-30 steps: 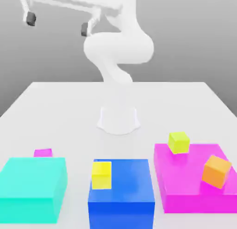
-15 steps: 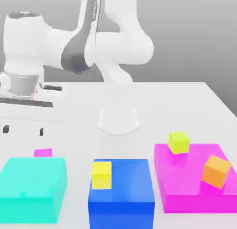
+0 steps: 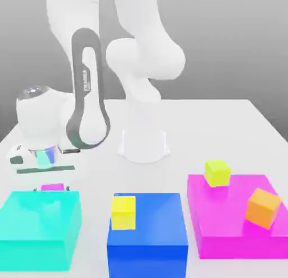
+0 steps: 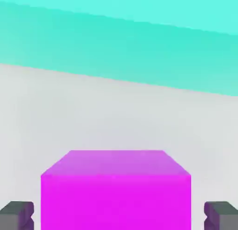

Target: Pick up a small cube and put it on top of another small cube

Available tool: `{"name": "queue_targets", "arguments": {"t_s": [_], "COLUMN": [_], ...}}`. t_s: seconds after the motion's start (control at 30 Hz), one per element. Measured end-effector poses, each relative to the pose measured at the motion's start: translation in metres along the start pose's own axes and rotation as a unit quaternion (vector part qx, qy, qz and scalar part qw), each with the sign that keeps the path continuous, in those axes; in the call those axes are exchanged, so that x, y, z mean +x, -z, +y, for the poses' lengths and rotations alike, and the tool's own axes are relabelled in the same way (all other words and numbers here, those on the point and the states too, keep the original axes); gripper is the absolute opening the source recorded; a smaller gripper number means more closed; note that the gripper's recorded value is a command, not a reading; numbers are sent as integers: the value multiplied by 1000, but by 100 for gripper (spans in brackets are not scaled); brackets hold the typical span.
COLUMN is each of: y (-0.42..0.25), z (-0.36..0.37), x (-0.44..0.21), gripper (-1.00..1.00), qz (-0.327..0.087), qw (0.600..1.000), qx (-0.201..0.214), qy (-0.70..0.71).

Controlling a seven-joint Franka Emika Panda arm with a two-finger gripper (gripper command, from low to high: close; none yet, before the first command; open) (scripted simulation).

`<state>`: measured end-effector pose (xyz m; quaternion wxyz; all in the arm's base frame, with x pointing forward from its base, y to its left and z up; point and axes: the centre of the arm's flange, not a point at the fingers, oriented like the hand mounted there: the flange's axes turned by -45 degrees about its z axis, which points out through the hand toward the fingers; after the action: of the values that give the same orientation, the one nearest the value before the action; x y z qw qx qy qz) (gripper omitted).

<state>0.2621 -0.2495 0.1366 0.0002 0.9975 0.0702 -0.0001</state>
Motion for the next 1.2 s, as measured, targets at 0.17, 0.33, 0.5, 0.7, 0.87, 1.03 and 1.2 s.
{"name": "queue_targets", "arguments": {"t_s": [0.17, 0.33, 0.5, 0.7, 0.87, 1.03, 1.2], "y": [6, 47, 72, 100, 122, 141, 162], "z": [0, 1, 7, 13, 2, -33, -77], "x": [1, 1, 8, 35, 68, 110, 149], "gripper": [-100, -100, -100, -100, -100, -100, -100], "qz": [1, 2, 1, 9, 13, 11, 7], "qw": [1000, 1000, 998, 986, 972, 959, 944], "qx": [1, 1, -4, -18, -21, -14, -7], "qy": [0, -1, -61, -163, -232, -283, -328]}}
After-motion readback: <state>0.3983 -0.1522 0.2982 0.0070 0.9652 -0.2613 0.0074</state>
